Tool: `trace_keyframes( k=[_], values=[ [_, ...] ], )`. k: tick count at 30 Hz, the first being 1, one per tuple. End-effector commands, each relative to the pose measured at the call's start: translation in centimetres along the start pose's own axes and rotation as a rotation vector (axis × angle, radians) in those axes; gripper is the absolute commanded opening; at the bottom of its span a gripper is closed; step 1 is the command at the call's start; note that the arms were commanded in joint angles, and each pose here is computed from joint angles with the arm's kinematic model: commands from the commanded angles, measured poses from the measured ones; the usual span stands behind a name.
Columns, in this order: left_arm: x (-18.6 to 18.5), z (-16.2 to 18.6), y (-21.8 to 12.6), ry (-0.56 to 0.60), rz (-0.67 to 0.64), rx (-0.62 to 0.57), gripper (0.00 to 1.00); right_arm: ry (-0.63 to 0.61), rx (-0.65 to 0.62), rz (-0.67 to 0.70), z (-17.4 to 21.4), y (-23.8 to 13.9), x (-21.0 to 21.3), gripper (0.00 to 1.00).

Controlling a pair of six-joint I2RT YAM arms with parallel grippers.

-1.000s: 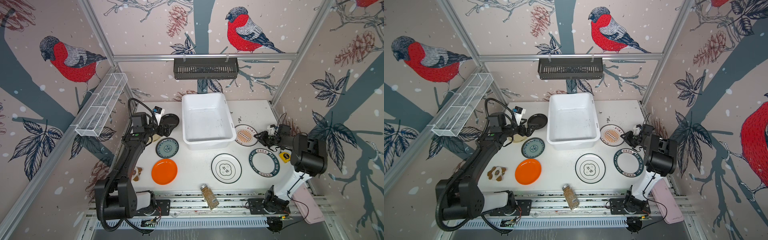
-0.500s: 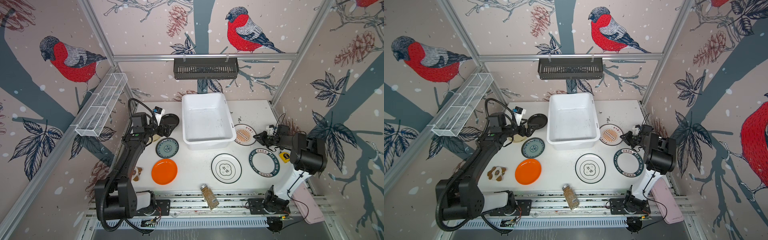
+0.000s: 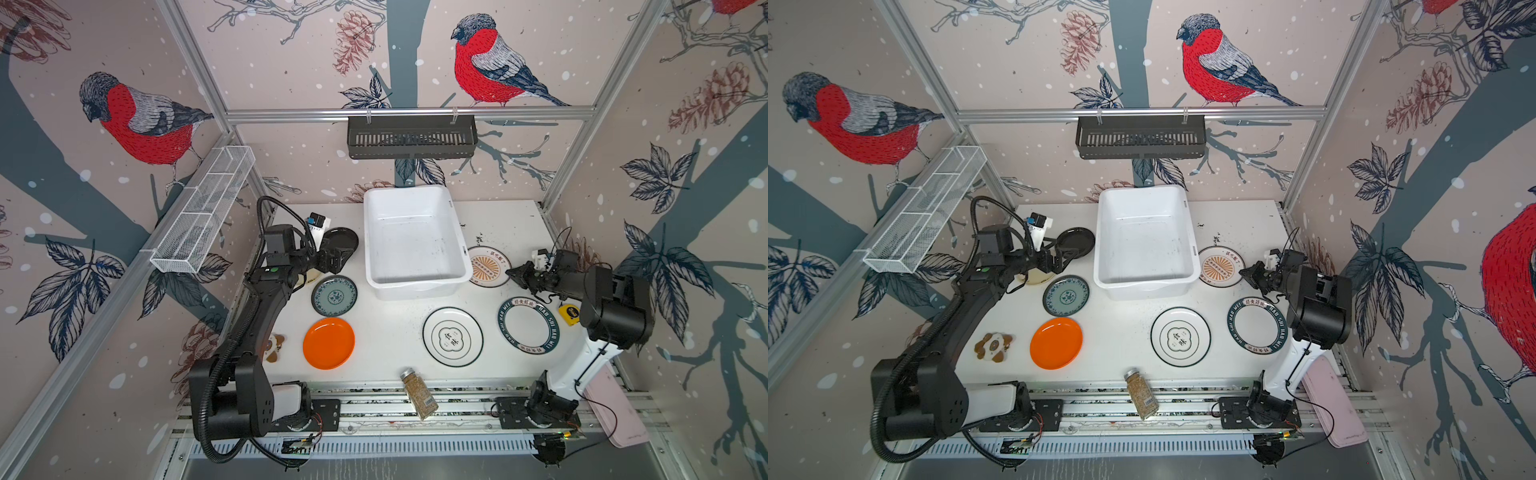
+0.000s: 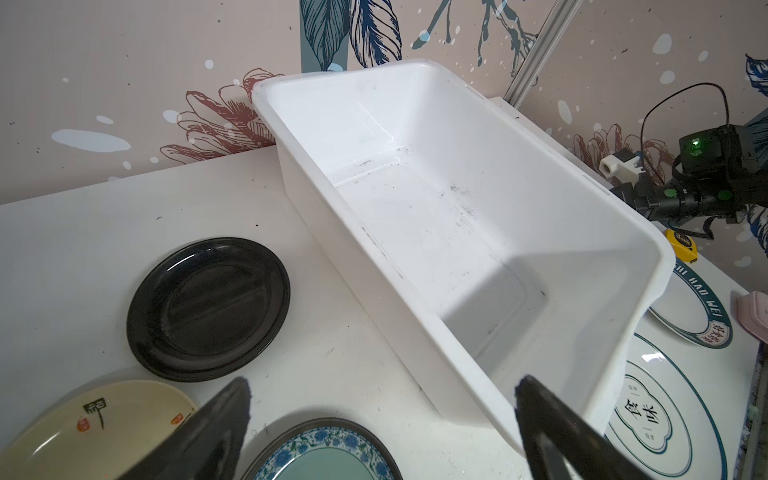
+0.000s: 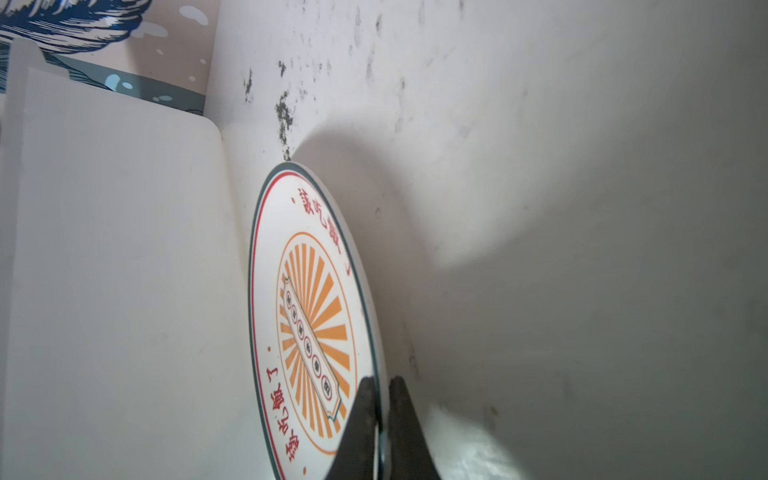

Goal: Place the plates into the plastic bin on the countertop
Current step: 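Close right gripper on the sunburst plate's rim and lift it upright, then carry the sunburst plate with right gripper over into the white bin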

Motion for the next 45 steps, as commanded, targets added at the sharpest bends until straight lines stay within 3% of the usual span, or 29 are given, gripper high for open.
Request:
trace_keyframes(
  k=[1,21,32,45],
  values=[
    [-0.3,-1.0,-0.2,0.03,0.01,-0.023,0.98,0.007,-0.03,-0.001,-0.6,-0.3,0.2,0.04],
    [-0.6,-3.8,-1.0,0.045,-0.017,-0.034,0.98,0.007,-0.238,-0.067,-6.6,-6.5,5.2,0.01],
    [-0.3,-4.4,-1.0,0.047,-0.038,-0.016,0.98,-0.07,-0.288,-0.106,-9.2,-9.8,10.9,0.02],
    [-0.3,-6.8,-0.9,0.028,-0.03,-0.029,0.98,-0.282,-0.136,-0.201,-8.1,-4.4,24.6,0.02]
  ],
)
Point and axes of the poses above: each gripper's point midway between its finger pads, its own y axis out along the fingers, its own x axis along the line the jaws close on, z = x × y, the point moved 4 cm from there along -y, back along the fingers, and after that the axes turned 9 degrees about -y, right-handed, at the moved point
